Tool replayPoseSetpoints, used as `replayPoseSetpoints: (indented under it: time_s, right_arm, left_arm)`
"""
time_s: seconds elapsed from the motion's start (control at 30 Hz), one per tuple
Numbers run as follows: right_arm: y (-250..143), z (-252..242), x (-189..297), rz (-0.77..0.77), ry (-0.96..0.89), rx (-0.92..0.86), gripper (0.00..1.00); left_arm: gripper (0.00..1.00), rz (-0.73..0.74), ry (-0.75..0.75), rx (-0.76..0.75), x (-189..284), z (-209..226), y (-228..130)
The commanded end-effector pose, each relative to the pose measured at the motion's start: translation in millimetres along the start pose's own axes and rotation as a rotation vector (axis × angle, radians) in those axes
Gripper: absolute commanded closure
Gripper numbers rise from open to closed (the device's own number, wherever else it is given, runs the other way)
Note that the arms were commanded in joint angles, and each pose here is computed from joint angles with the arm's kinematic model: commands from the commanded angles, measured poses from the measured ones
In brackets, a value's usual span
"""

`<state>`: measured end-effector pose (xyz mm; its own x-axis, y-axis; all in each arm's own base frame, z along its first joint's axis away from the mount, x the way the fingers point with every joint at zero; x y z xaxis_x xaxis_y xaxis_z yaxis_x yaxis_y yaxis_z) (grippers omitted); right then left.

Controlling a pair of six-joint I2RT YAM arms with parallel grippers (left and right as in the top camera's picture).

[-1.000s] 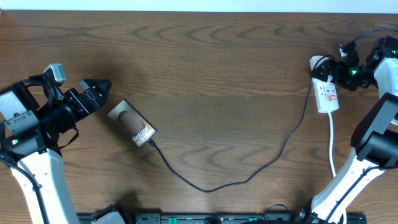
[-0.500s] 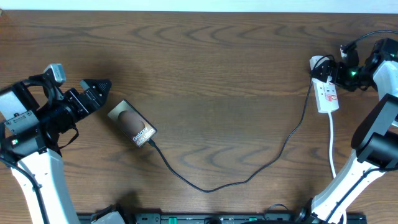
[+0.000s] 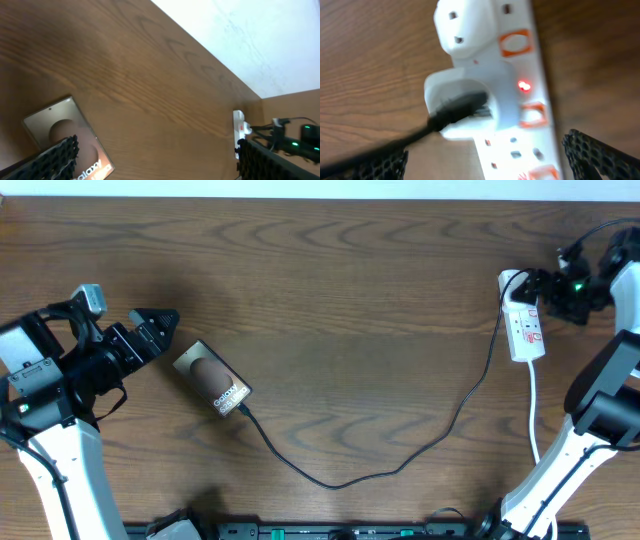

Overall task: Plug charger to phone and switch on socket
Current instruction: 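Press the orange switch beside the charger with the right gripper, then lift the right gripper away from the power strip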

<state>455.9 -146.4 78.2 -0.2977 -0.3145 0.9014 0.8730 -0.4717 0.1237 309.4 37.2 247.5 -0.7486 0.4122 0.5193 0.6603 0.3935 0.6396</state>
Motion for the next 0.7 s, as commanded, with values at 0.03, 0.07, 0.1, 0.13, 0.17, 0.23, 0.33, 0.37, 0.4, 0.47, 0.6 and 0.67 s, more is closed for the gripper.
replayPoseSetpoints:
  time_s: [0.03,0.07,0.1,0.13,0.17,0.23,0.33,0.37,0.4,0.47,0.6,0.67]
  right_arm:
    - [18.7,-1.7,31.0,-0.060,-0.077,0.000,0.01]
    - [20.0,0.8,36.6,-0.064,-0.077,-0.001,0.01]
    - [20.9,3.4,42.2,-0.068,-0.076,-0.001,0.01]
    - [21.7,6.2,48.4,-0.071,-0.077,-0.007,0.01]
    - [22.0,8.7,53.9,-0.073,-0.076,-0.009,0.01]
    - [22.4,13.1,63.8,-0.078,-0.077,-0.016,0.01]
    - [20.7,12.4,80.6,-0.084,-0.126,-0.068,0.01]
    - [19.4,11.4,86.3,-0.085,-0.148,-0.086,0.01]
    - [18.1,10.4,92.1,-0.087,-0.170,-0.105,0.01]
    - [14.7,9.7,105.3,-0.093,-0.209,-0.140,0.01]
    - [7.5,19.2,131.0,-0.115,-0.226,-0.183,0.01]
    - [3.5,26.9,144.2,-0.134,-0.220,-0.207,0.01]
  left_arm:
    - [0.01,-0.004,0.024,-0.019,1.2,2.0,3.6]
    - [0.01,-0.004,0.024,-0.019,1.2,2.0,3.6]
    - [0.01,-0.004,0.024,-0.019,1.2,2.0,3.6]
    - [0.01,-0.004,0.024,-0.019,1.2,2.0,3.6]
    - [0.01,-0.004,0.024,-0.019,1.2,2.0,3.6]
    - [0.01,-0.004,0.024,-0.019,1.2,2.0,3.6]
    - [0.01,-0.004,0.025,-0.019,1.2,2.0,3.6]
    - [0.01,-0.004,0.025,-0.019,1.2,2.0,3.6]
    - [0.01,-0.004,0.024,-0.019,1.2,2.0,3.6]
    - [0.01,-0.004,0.025,-0.019,1.2,2.0,3.6]
    - [0.01,-0.004,0.025,-0.019,1.2,2.0,3.6]
    - [0.01,-0.004,0.025,-0.019,1.2,2.0,3.6]
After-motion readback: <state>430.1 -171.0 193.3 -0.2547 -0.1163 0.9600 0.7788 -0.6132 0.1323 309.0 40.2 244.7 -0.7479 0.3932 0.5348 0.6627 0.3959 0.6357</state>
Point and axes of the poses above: each gripper's point midway between its finger pads, its own x axis back along the fingers, its own z axis along the line the jaws close on, y = z × x, the point moved 1 cm from there along x, back along the fingers, and after that the axes turned 12 degrees about -x, right-handed, at the moved point
